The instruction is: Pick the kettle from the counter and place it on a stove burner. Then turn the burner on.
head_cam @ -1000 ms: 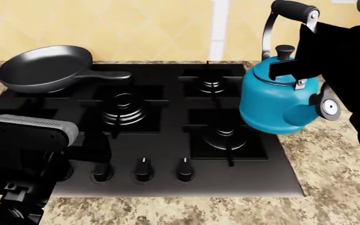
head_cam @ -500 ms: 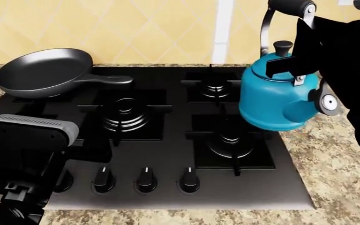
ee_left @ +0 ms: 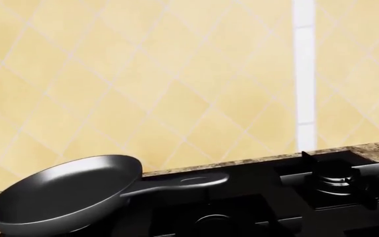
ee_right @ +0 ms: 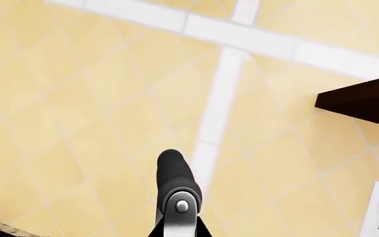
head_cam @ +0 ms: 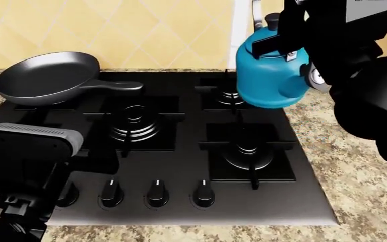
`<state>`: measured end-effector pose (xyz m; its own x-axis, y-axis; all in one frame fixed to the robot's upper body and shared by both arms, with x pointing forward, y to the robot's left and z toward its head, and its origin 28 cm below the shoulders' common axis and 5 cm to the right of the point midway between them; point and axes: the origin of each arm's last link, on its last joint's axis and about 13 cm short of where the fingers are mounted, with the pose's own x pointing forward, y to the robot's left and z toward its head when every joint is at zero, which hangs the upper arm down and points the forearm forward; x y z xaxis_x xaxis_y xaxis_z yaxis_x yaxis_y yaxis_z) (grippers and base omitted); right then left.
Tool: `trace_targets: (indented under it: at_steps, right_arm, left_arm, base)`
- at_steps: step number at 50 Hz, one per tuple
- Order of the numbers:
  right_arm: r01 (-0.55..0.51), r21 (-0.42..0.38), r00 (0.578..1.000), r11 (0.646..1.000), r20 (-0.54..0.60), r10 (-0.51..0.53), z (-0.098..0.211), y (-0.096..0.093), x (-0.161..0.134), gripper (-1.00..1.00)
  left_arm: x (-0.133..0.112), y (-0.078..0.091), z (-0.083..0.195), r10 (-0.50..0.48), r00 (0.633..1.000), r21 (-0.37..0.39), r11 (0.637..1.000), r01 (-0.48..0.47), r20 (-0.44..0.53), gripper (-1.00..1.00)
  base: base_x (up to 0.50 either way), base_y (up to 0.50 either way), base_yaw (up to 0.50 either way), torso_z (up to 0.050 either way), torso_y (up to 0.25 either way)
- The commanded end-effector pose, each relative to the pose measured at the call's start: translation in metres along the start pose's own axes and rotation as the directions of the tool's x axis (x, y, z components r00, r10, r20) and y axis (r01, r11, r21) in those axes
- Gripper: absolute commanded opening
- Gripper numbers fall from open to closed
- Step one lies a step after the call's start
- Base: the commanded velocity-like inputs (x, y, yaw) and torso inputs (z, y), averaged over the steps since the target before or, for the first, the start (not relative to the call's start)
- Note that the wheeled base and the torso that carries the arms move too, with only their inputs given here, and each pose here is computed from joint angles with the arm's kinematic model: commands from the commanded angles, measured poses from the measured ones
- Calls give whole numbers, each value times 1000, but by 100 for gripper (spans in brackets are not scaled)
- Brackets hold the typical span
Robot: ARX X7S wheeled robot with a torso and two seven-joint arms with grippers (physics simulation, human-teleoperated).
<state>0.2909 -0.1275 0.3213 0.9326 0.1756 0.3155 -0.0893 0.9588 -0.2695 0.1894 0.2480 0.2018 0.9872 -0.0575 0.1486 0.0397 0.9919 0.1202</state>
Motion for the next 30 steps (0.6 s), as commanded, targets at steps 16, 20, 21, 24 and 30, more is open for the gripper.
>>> trace_targets:
  at_steps: [16,20,21,24,30]
  right_arm:
    - [-51,78,997,996,59,47,-11,22,18,-100]
    - [-50,82,998,995,45,47,-11,23,14,-100]
    - [-51,85,998,995,43,47,-11,23,13,-100]
    - [-48,97,999,994,27,45,-11,24,10,-100]
    - [-33,97,999,995,28,30,-7,22,3,-100]
  left_arm:
    - [1,-1,-1,-2,1000,-5,1000,2,-4,100]
    - [1,0,-2,-2,1000,-8,1000,2,-6,100]
    - [1,0,-2,-2,1000,-7,1000,2,-6,100]
    - [1,0,0,-1,1000,-8,1000,1,-4,100]
    - [2,-1,-1,-7,1000,-10,1000,7,-4,100]
  base:
    - [0,0,0,1,1]
    - [0,0,0,0,3]
    - [0,0,0,0,0]
    - [0,0,0,0,0]
    - [0,0,0,0,2]
